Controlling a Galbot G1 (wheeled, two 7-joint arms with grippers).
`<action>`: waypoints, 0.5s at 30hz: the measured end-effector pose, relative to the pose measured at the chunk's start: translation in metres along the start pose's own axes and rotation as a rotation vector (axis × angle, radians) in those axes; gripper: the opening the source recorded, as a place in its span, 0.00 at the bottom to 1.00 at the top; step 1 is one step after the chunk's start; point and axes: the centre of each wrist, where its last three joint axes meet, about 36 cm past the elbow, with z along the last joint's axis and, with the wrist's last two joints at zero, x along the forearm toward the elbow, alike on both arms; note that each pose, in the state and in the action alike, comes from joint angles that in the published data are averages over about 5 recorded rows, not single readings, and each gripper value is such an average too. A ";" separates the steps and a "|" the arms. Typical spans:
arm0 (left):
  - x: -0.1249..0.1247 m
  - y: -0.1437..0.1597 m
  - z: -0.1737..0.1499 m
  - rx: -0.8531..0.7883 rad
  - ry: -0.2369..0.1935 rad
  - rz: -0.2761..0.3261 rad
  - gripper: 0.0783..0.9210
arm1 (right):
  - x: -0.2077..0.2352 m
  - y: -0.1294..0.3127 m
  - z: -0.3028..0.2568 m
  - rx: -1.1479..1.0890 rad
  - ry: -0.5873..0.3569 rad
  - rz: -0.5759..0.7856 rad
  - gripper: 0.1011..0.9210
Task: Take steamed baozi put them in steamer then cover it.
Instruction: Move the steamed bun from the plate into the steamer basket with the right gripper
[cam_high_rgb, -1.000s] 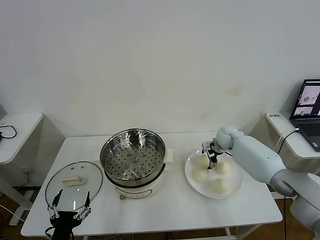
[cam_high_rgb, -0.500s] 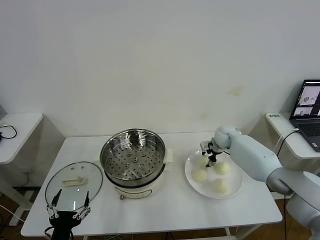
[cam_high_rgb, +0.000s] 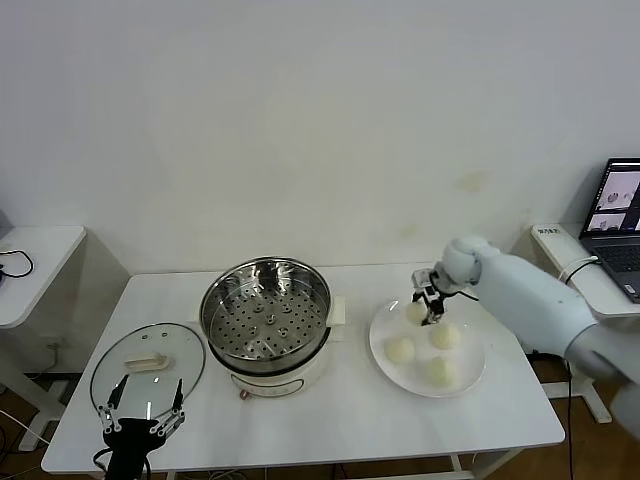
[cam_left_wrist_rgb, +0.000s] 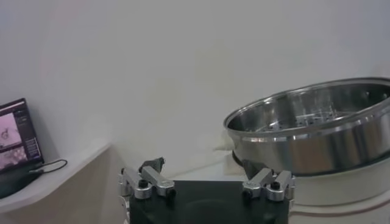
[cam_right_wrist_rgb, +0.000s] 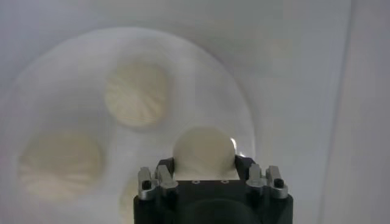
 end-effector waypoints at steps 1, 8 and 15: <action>-0.001 0.000 0.000 -0.001 -0.001 0.001 0.88 | 0.009 -0.004 -0.003 0.004 -0.008 0.010 0.64; -0.004 0.003 -0.002 -0.002 -0.005 0.009 0.88 | 0.067 -0.036 -0.033 0.043 -0.065 0.082 0.64; -0.006 0.007 0.001 -0.006 0.000 0.011 0.88 | 0.102 -0.068 -0.089 0.128 -0.134 0.135 0.64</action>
